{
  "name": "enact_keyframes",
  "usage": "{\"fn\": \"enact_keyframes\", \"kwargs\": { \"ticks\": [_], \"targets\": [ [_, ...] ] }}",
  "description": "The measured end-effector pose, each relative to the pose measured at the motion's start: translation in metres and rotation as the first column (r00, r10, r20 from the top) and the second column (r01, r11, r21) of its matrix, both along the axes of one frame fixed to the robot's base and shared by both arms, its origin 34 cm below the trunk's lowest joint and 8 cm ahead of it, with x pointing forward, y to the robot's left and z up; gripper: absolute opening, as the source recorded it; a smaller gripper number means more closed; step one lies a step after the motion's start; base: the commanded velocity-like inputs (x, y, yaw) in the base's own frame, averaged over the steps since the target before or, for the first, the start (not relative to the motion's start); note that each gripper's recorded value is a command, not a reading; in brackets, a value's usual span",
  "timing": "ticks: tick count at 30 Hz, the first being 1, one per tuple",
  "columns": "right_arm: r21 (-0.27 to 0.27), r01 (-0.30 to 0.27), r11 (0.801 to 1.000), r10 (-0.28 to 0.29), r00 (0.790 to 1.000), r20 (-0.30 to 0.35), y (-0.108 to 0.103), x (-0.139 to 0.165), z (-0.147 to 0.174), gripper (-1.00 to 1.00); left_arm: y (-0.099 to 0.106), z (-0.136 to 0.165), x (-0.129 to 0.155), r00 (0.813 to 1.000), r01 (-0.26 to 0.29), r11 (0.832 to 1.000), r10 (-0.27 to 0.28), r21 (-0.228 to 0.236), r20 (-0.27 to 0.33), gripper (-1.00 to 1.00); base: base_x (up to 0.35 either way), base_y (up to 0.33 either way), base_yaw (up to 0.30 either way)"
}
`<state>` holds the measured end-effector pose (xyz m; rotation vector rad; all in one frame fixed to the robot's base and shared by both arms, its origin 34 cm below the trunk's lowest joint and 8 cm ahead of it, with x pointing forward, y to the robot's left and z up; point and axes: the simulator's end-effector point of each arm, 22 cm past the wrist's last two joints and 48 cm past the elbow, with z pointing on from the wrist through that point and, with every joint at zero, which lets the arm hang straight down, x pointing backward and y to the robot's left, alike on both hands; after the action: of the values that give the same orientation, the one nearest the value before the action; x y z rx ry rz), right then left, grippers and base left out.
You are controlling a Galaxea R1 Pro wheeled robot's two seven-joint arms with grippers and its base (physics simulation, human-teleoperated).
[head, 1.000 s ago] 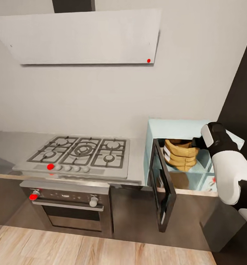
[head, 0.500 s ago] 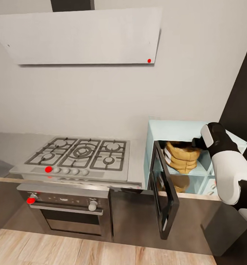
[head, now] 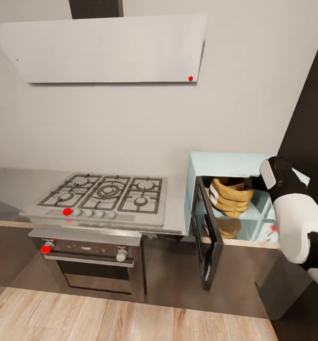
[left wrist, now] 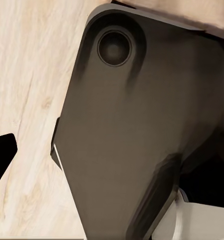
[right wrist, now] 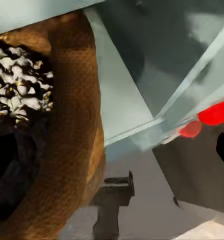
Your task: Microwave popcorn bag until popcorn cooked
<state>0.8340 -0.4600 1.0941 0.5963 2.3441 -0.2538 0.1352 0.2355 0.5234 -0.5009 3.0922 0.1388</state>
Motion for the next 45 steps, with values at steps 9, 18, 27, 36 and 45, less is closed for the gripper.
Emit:
{"fn": "enact_keyframes", "kwargs": {
  "ticks": [9, 18, 27, 36, 45],
  "targets": [
    [0.0, 0.02, 1.0, -0.02, 1.0, 0.007, -0.02, -0.005, 0.003, 1.0, -0.001, 0.0, 0.0, 1.0, 0.004, 1.0, -0.004, -0.001, 0.0, 1.0, -0.345, 0.0, 0.0],
    [0.143, -0.088, 0.986, 0.092, 0.995, -0.024, -0.017, -0.029, -0.078, 1.0, 0.0, 0.0, 0.0, 1.0, 0.005, 1.0, -0.005, 0.0, 0.001, 1.0, -0.311, 0.0, 0.0],
    [0.185, -0.371, 0.91, 0.335, 0.921, 0.199, 0.062, -0.013, -0.127, 1.0, 0.0, 0.0, 0.0, 1.0, 0.005, 1.0, -0.005, 0.0, 0.0, 1.0, -0.282, 0.0, 0.0],
    [-0.02, -0.492, 0.87, 0.42, 0.721, 0.551, 0.148, 0.031, -0.084, 1.0, 0.001, 0.0, 0.001, 1.0, 0.011, 1.0, -0.011, 0.0, 0.002, 1.0, -0.042, 0.0, 0.0],
    [-0.135, -0.249, 0.959, 0.279, 0.749, 0.602, 0.098, 0.038, -0.066, 1.0, 0.001, 0.0, 0.002, 1.0, 0.005, 1.0, -0.005, 0.001, 0.006, 1.0, 0.0, 0.0, 0.0]
  ]
}}
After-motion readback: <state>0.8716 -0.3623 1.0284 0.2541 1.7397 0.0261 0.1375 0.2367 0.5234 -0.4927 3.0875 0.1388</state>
